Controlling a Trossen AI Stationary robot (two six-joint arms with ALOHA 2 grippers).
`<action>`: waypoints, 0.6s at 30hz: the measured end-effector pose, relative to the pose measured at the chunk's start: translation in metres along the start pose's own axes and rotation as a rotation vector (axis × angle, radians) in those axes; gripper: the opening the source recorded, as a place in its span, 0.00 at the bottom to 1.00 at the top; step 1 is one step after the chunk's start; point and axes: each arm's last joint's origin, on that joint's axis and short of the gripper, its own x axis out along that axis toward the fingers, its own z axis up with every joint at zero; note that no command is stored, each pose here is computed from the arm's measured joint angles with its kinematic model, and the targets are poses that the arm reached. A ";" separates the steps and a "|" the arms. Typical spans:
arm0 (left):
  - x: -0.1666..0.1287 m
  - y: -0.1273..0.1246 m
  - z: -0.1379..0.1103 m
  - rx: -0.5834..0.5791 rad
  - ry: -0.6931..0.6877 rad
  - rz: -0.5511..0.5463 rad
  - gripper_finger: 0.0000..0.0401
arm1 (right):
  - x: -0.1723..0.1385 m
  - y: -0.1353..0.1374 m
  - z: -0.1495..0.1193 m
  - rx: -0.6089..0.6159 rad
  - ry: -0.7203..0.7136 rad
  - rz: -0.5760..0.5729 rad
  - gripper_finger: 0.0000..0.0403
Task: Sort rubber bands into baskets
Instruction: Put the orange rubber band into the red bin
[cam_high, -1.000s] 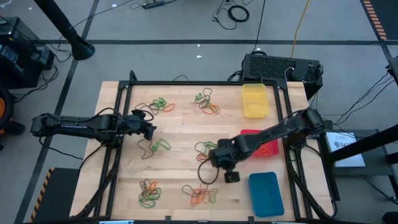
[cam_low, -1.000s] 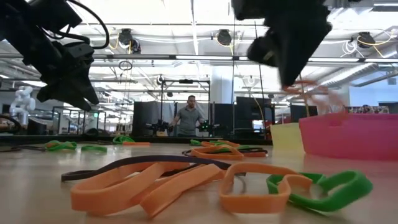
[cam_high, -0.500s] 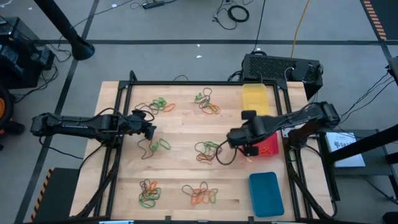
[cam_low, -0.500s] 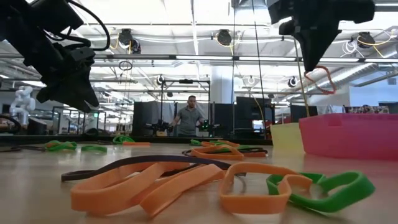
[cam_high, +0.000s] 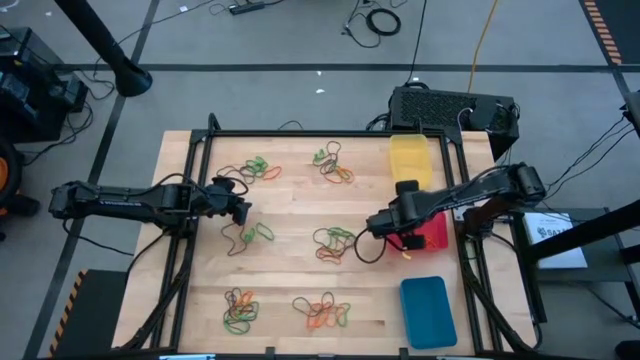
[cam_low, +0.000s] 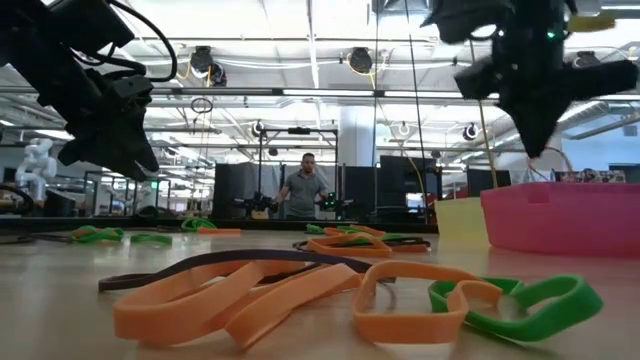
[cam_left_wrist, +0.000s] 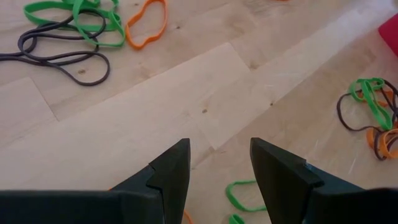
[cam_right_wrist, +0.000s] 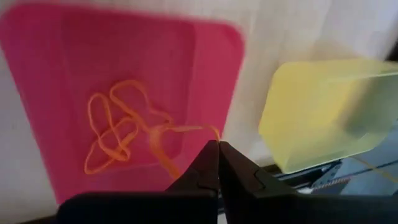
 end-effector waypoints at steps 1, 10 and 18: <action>0.000 0.000 0.000 0.000 0.000 0.000 0.44 | 0.003 0.002 0.000 0.000 0.009 0.028 0.00; 0.000 0.000 0.000 -0.001 0.003 -0.003 0.44 | 0.005 0.004 0.000 -0.011 0.012 0.081 0.08; 0.000 0.000 0.000 -0.001 0.000 -0.001 0.44 | -0.013 -0.001 0.000 -0.027 -0.007 0.083 0.19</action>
